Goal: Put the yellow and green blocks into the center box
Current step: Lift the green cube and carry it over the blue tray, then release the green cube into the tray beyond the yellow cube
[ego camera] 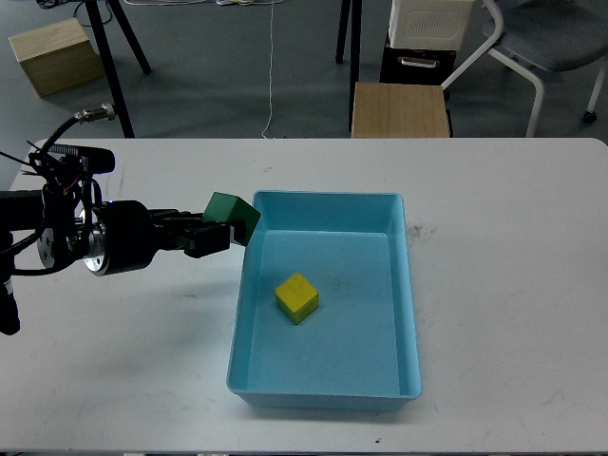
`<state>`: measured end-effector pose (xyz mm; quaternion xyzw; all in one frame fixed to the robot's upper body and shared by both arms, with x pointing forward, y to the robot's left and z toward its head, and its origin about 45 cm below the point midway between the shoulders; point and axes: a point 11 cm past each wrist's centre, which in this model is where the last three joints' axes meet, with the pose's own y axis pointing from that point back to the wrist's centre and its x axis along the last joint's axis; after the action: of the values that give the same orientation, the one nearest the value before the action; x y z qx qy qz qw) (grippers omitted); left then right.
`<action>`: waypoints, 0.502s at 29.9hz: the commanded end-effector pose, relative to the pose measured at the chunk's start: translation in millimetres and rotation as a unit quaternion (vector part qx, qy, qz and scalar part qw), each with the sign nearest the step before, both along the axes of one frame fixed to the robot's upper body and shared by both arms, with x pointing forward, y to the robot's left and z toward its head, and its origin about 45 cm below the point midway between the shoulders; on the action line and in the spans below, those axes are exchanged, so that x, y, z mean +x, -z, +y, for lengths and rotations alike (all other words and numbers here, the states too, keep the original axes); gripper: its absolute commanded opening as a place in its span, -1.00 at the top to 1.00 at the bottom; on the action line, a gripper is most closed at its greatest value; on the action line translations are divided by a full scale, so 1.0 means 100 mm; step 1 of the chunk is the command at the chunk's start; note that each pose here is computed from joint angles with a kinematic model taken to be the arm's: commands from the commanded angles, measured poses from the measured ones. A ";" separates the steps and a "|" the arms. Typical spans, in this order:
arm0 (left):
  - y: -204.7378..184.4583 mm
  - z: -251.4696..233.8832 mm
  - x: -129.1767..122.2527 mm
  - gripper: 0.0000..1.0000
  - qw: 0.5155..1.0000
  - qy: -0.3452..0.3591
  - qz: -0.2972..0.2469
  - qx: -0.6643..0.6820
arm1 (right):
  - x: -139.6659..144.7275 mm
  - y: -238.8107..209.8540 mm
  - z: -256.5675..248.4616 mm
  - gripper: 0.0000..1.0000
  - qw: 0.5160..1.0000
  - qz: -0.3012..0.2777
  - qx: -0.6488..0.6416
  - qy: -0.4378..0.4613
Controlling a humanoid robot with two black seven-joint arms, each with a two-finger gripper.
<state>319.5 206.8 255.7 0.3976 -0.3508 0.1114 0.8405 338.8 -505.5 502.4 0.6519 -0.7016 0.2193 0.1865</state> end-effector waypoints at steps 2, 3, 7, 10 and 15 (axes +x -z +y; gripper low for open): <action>0.10 -0.10 -0.04 -0.04 1.000 0.015 -0.006 0.007 | 0.00 0.04 0.00 -0.97 1.000 0.005 0.000 0.000; 0.09 -0.13 -0.04 -0.04 1.000 0.019 -0.011 0.008 | 0.01 0.06 0.01 -0.97 1.000 0.007 0.001 -0.001; 0.11 -0.37 -0.07 -0.07 0.999 0.047 -0.023 0.001 | 0.02 0.09 0.02 -0.97 1.000 0.011 0.002 -0.003; 0.09 -0.54 -0.07 -0.12 0.996 0.071 -0.051 0.009 | 0.03 0.10 0.02 -0.97 1.000 0.014 0.003 -0.001; 0.21 -0.86 -0.16 -0.16 0.991 0.110 -0.071 0.021 | 0.03 0.11 0.03 -0.97 1.000 0.016 0.004 -0.002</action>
<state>306.9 135.3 241.2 0.3652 -0.4344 0.0525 0.8217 341.6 -503.8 491.4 0.6565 -0.6985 0.2075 0.1952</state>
